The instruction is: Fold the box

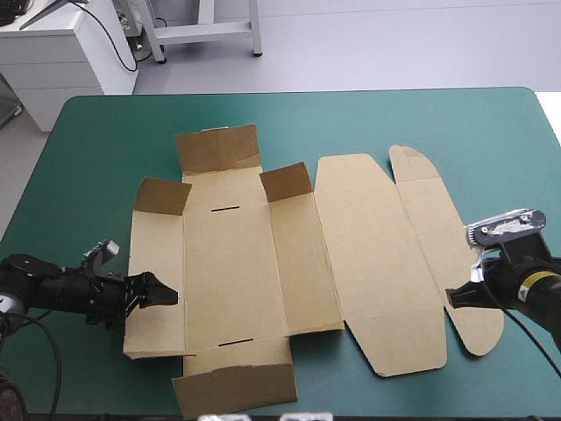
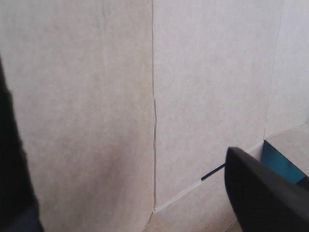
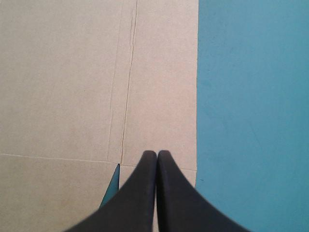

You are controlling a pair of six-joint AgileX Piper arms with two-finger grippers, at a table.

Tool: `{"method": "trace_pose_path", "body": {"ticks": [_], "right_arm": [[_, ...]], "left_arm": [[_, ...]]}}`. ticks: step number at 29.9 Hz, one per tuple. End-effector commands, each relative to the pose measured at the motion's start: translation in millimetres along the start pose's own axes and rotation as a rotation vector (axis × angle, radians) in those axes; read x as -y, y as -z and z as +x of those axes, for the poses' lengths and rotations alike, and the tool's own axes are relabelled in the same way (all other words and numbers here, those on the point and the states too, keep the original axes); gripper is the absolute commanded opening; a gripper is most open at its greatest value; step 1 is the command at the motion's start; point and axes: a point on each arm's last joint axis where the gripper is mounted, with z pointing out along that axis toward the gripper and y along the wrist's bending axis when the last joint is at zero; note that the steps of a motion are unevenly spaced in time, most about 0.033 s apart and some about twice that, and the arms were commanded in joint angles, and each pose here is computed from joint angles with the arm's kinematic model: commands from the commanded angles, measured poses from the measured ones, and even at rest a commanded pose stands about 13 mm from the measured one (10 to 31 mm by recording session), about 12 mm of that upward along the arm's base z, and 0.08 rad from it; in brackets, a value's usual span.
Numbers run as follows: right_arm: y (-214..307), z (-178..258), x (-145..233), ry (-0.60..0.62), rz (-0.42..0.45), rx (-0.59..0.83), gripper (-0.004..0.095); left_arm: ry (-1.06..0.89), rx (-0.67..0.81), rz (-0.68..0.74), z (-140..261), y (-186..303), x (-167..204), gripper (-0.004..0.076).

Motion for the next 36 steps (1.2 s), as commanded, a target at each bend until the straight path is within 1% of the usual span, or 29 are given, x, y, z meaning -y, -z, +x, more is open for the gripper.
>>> {"method": "trace_pose_path", "body": {"ticks": [1,5,8,10,12,14,20,26,29,32,36], "right_arm": [[7,-9,4,0.001,0.020,0.078,-0.0016],[7,-9,4,0.001,0.020,0.080,-0.0016],[7,-9,4,0.001,0.020,0.082,-0.0016],[7,-9,4,0.001,0.020,0.082,-0.0016],[7,-9,4,0.001,0.020,0.082,-0.0016],[7,-9,4,0.001,0.020,0.082,-0.0016],[7,-9,4,0.001,0.020,0.084,-0.0016],[7,-9,4,0.001,0.020,0.084,-0.0016],[7,-9,4,0.001,0.020,0.084,-0.0016],[7,-9,4,0.001,0.020,0.084,-0.0016],[7,-9,4,0.001,0.020,0.084,-0.0016]], "left_arm": [[0.009,0.041,0.078,-4,6,12,0.0524],[0.030,0.089,0.113,-8,6,15,0.0382],[0.028,0.094,0.100,-9,6,14,0.0233],[0.023,0.080,0.099,-7,6,14,0.0161],[0.024,0.048,0.116,-4,5,15,0.0118],[0.024,0.024,0.127,-1,4,15,0.0117],[0.057,0.018,0.120,6,-4,9,0.0120],[0.073,0.054,0.097,5,-6,5,0.0125],[0.076,0.062,0.096,4,-6,5,0.0086],[0.069,0.061,0.095,4,-6,5,0.0004],[0.059,0.063,0.092,3,-5,6,-0.0008]]}}
